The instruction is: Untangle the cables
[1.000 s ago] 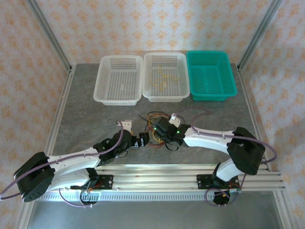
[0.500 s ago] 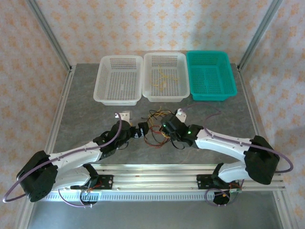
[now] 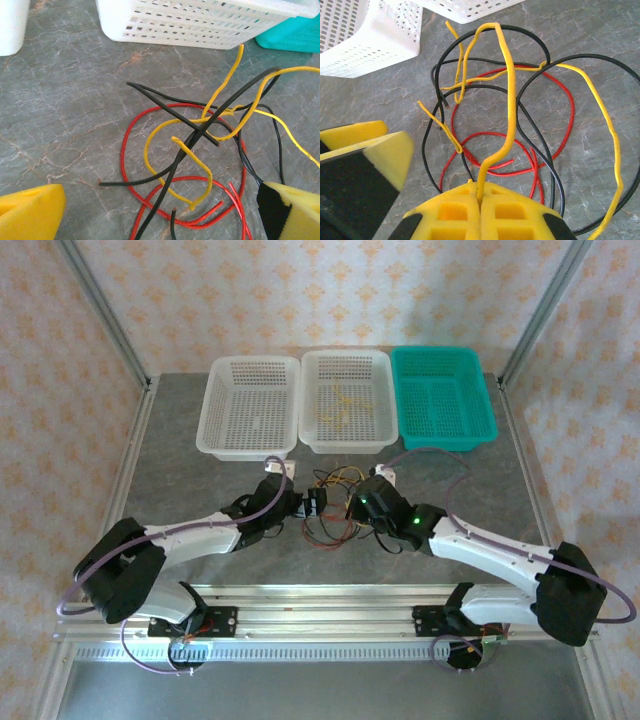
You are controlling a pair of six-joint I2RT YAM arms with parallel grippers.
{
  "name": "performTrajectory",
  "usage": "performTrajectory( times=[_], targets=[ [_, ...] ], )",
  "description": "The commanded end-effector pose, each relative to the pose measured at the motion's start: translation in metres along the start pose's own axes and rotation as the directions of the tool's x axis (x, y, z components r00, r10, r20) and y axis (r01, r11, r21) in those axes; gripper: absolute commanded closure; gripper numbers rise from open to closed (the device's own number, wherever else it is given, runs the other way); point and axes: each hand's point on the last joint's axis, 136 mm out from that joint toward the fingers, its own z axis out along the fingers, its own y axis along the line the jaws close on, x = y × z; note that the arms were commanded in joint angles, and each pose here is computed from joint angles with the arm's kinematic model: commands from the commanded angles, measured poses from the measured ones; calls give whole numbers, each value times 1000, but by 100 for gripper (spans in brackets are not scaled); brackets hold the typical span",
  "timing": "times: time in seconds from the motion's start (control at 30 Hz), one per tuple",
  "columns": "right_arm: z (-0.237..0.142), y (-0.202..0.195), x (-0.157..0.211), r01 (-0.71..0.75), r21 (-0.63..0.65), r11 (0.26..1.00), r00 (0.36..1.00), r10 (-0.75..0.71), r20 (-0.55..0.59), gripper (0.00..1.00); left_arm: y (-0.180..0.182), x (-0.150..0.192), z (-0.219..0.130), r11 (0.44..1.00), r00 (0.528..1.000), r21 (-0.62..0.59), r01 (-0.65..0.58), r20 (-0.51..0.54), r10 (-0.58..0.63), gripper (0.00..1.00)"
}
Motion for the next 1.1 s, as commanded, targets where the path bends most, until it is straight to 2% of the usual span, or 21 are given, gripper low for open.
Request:
performTrajectory(
  times=[0.0, 0.2, 0.43, 0.6, 0.9, 1.07],
  targets=[
    [-4, -2, -3, 50, -1, 999, 999, -50, 8, 100, -15, -18, 5, 998, 999, 43, -36, 34, 35, 1],
    [-9, -2, -6, 71, -10, 997, 997, -71, 28, 100, -3, -12, 25, 997, 998, -52, -54, -12, 54, 1],
    [-15, -7, -10, 95, 17, 995, 995, -95, 37, 100, 6, -2, 43, 991, 995, -109, -82, -58, 76, 1],
    [-24, -14, -12, 164, 55, 985, 986, -166, 32, 100, 18, 4, 51, 980, 992, -165, -108, -80, 95, 3],
    [-40, -32, -24, 287, 172, 942, 956, -294, 18, 100, 23, 13, 56, 980, 990, -161, -119, -98, 105, 19],
    [-33, -29, -20, 289, 163, 943, 957, -291, -7, 100, 16, 13, 57, 987, 991, -122, -109, -93, 98, 35]
  ],
)
